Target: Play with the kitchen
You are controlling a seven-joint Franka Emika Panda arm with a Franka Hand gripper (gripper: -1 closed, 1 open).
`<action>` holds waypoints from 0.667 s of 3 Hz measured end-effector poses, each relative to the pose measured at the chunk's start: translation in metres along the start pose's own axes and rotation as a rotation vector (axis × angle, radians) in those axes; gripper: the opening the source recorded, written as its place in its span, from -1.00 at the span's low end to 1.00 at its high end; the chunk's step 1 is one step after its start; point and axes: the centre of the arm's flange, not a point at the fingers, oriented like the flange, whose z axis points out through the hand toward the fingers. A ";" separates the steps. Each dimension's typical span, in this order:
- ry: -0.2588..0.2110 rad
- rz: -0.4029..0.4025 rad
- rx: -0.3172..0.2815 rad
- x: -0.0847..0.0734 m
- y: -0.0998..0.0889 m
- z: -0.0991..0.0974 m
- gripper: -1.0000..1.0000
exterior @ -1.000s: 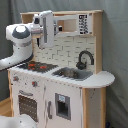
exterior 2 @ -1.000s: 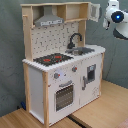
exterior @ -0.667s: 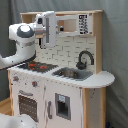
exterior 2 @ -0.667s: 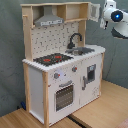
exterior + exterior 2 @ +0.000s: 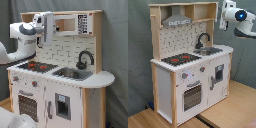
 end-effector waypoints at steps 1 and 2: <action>0.011 -0.007 0.061 0.015 -0.018 0.009 -1.00; 0.014 -0.005 0.100 0.029 -0.029 0.022 -1.00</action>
